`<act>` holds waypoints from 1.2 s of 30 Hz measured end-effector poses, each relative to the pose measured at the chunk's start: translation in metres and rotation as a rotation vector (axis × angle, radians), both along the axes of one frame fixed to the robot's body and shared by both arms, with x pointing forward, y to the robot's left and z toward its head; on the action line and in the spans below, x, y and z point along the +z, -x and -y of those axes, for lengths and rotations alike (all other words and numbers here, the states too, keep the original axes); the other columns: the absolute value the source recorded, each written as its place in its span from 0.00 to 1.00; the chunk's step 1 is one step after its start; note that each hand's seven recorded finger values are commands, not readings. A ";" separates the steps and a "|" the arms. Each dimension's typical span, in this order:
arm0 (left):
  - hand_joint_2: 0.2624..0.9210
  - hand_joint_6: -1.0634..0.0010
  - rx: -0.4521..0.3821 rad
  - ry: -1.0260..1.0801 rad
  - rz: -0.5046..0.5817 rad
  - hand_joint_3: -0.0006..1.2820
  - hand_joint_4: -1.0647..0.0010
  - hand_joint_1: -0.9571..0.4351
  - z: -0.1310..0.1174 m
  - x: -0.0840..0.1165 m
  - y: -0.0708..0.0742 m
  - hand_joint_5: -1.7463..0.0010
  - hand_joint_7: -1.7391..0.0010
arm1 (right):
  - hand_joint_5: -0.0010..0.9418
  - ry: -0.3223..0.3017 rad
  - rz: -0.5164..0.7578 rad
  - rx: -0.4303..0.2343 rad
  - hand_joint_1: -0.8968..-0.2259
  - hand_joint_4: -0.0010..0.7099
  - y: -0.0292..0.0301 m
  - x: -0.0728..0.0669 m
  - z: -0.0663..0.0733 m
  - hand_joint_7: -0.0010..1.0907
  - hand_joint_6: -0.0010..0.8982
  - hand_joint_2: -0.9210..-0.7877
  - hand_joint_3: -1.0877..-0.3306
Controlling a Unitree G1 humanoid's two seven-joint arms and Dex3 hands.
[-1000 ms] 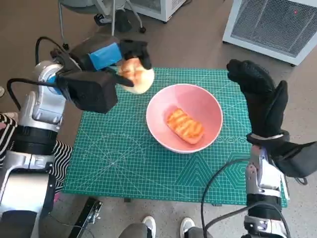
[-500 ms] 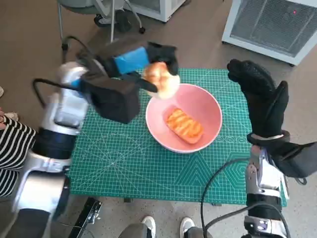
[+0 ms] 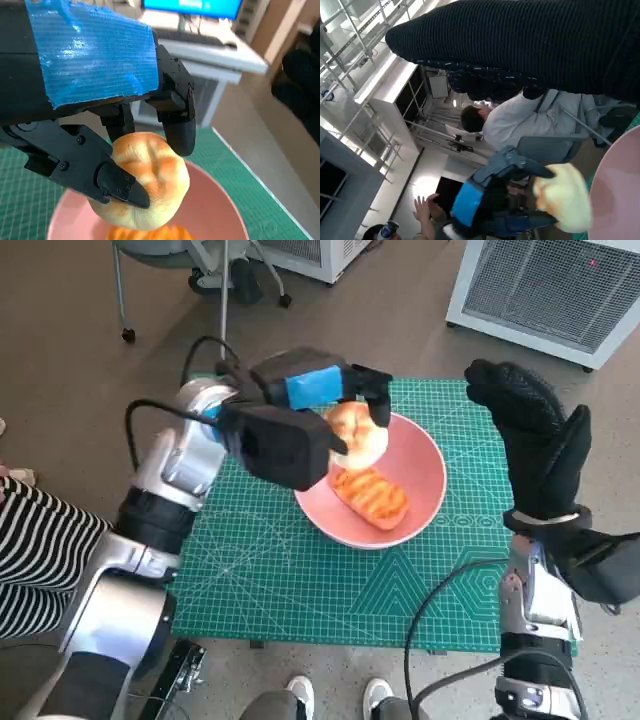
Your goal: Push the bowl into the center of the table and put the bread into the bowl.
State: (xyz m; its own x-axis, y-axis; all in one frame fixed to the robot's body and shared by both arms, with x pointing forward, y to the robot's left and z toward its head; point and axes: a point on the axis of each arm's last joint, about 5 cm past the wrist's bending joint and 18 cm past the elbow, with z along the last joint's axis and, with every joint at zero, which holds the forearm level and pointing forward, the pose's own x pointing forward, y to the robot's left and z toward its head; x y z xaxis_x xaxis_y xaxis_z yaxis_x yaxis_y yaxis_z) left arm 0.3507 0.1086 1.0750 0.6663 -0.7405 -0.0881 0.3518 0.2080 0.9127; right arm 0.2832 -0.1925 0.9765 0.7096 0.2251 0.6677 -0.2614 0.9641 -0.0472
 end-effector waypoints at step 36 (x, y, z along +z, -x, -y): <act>0.98 0.85 -0.105 0.573 -0.174 0.04 1.00 0.30 -0.064 -0.011 0.006 1.00 0.99 | 0.00 -0.007 0.041 -0.046 0.26 0.24 0.0014 0.019 0.001 0.35 0.10 0.00 0.53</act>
